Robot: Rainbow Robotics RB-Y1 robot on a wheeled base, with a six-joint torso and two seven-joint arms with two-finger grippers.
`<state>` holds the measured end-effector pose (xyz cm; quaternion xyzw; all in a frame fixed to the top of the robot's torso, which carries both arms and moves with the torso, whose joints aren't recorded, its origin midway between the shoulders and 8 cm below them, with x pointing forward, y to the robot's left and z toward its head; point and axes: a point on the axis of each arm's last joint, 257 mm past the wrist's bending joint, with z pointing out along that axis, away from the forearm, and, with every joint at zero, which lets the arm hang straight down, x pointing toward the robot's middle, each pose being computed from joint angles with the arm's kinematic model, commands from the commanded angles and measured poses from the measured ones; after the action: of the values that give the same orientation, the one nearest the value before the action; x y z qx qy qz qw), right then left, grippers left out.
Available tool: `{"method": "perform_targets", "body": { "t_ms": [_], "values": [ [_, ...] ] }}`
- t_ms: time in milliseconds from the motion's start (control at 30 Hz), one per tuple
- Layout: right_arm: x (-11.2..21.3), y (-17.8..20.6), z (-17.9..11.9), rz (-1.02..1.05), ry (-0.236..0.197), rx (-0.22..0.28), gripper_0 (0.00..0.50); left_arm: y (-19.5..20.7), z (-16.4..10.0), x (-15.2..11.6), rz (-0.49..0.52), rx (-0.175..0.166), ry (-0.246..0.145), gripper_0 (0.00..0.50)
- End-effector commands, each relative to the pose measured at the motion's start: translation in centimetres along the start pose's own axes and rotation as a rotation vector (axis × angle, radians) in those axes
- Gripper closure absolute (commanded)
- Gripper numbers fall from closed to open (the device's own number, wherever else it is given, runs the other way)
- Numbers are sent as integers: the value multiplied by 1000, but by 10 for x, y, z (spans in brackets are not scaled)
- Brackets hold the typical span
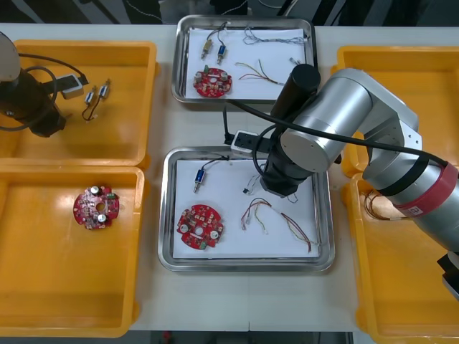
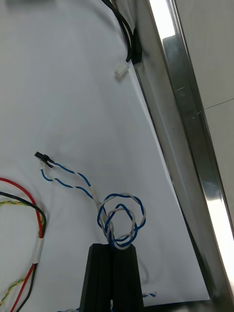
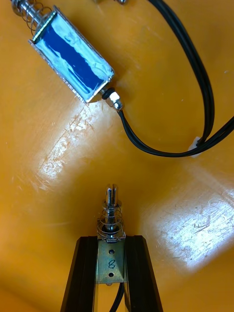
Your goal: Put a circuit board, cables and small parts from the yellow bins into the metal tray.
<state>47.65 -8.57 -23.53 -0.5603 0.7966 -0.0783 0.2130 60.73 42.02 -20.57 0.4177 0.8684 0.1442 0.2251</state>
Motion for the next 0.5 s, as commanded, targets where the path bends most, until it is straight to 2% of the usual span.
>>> {"method": "perform_targets", "body": {
  "t_ms": [33,133,233,300,433,467,500],
  "values": [
    [-13,0,8,-100,-7,37,500,31,-32,-5,58,-38,-21,500],
    [-11,2,15,-91,-14,29,500,33,-42,-5,16,-17,-25,500],
    [-10,2,19,-86,-22,31,500,37,-51,-2,-15,-13,-20,500],
    [-8,2,22,-82,-17,33,500,42,-57,0,-46,-23,-9,500],
    [-3,1,23,-80,-9,40,500,47,-79,-2,-108,-61,48,500],
    [-3,1,23,-79,-8,38,500,47,-81,-4,-121,-66,52,500],
    [-3,1,23,-81,-8,37,477,46,-87,-6,-148,-69,62,500]
  ]
}}
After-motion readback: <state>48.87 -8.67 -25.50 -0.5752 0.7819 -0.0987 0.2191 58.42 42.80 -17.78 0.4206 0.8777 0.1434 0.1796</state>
